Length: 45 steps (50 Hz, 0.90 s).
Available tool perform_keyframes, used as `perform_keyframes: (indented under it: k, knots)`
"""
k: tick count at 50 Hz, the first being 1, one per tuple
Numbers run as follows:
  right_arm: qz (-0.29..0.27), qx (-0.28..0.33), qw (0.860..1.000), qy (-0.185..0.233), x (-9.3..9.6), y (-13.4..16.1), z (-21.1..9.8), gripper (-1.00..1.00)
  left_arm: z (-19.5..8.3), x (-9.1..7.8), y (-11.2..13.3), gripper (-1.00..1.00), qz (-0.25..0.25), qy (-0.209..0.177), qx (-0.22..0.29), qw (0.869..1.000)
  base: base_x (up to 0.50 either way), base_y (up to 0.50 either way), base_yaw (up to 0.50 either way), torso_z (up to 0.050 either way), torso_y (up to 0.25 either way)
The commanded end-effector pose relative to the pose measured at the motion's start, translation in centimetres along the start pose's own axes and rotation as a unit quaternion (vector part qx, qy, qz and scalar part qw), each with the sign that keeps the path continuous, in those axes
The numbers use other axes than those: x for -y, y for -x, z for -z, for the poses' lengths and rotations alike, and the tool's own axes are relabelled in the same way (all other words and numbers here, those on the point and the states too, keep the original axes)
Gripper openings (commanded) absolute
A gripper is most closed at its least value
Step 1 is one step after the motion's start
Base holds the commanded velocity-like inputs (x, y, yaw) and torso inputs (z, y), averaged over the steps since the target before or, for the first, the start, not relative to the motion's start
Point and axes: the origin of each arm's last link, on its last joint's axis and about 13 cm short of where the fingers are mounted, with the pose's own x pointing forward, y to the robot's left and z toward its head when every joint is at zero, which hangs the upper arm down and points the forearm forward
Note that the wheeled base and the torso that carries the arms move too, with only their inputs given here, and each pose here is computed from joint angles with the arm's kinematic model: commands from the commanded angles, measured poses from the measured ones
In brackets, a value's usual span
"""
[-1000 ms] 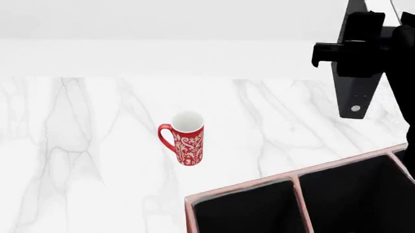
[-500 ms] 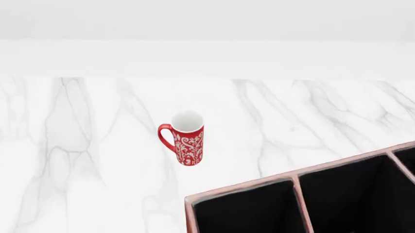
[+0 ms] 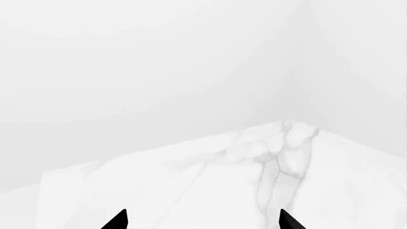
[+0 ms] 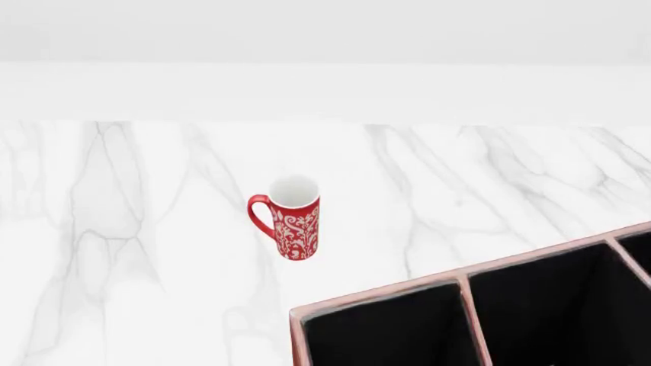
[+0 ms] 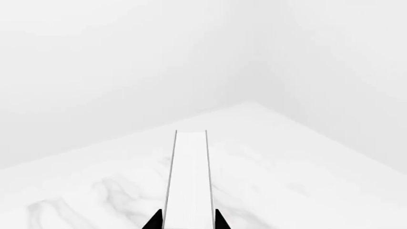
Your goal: Pick up the book and place it in the right compartment of the caddy.
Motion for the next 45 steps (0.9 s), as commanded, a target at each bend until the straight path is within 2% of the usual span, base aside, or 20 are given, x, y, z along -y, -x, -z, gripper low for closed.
perform_keyframes:
  k: [1,15,29,45]
  knots:
    - [0.021,0.004,1.000,-0.008,0.8,0.8,-0.5,-1.00,0.0,0.0,0.0,1.00,0.000,0.000,0.000,1.000,0.00,0.00,0.00,0.000,0.000]
    - [0.026,-0.003,1.000,-0.009,1.1,1.2,0.3,-1.00,0.1,-0.1,0.0,1.00,-0.002,0.000,-0.001,1.000,0.00,0.00,0.00,0.000,0.001]
    - [0.038,-0.015,0.999,-0.002,1.1,0.2,1.1,-1.00,0.1,-0.1,0.0,1.00,-0.002,-0.001,-0.001,1.000,0.00,0.00,0.00,0.001,0.001]
    - [0.030,-0.048,0.998,0.013,0.3,-1.1,3.7,-1.00,0.1,0.0,0.0,1.00,-0.001,-0.002,0.000,1.000,0.00,0.00,0.00,0.000,0.001]
